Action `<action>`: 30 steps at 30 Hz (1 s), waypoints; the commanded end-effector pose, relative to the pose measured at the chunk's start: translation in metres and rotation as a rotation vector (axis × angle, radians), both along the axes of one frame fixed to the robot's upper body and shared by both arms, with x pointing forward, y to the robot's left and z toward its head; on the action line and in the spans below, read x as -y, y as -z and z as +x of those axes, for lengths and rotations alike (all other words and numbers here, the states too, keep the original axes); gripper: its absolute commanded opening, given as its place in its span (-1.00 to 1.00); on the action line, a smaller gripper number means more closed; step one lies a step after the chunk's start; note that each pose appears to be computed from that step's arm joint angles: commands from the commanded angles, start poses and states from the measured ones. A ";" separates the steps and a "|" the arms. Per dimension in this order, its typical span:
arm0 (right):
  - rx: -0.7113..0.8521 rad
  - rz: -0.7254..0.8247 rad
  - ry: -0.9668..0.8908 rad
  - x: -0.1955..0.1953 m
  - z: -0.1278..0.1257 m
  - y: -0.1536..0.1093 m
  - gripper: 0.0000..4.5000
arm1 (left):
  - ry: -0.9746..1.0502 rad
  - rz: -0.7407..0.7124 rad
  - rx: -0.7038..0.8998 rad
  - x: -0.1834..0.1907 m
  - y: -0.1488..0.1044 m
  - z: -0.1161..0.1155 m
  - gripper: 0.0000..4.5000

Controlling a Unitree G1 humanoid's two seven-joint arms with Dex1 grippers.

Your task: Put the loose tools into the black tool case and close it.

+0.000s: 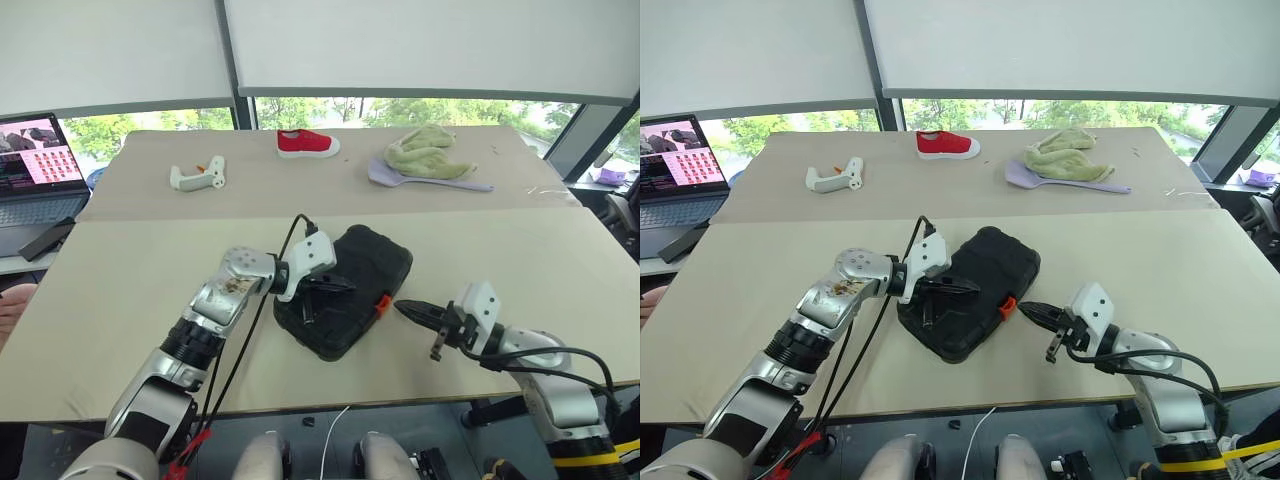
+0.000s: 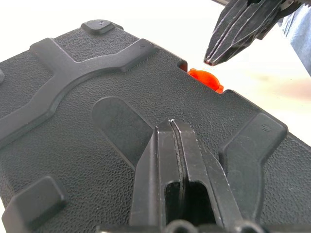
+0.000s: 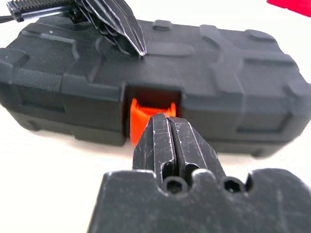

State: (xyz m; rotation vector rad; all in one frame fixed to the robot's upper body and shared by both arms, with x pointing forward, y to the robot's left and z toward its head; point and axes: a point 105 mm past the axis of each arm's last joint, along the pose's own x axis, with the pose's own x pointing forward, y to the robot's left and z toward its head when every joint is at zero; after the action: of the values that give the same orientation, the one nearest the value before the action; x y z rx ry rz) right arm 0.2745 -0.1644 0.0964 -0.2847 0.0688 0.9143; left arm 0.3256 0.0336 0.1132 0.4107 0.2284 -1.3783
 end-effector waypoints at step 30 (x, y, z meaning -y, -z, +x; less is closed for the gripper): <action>0.095 -0.140 -0.036 0.059 -0.018 -0.022 0.28 | -0.382 -0.235 0.112 -0.167 -0.035 -0.046 0.54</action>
State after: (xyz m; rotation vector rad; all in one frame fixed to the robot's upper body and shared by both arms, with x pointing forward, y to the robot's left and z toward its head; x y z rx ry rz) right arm 0.2561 -0.2185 0.1019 -0.3977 0.1274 0.9261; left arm 0.2859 0.1914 0.1337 0.2059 0.1033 -1.0331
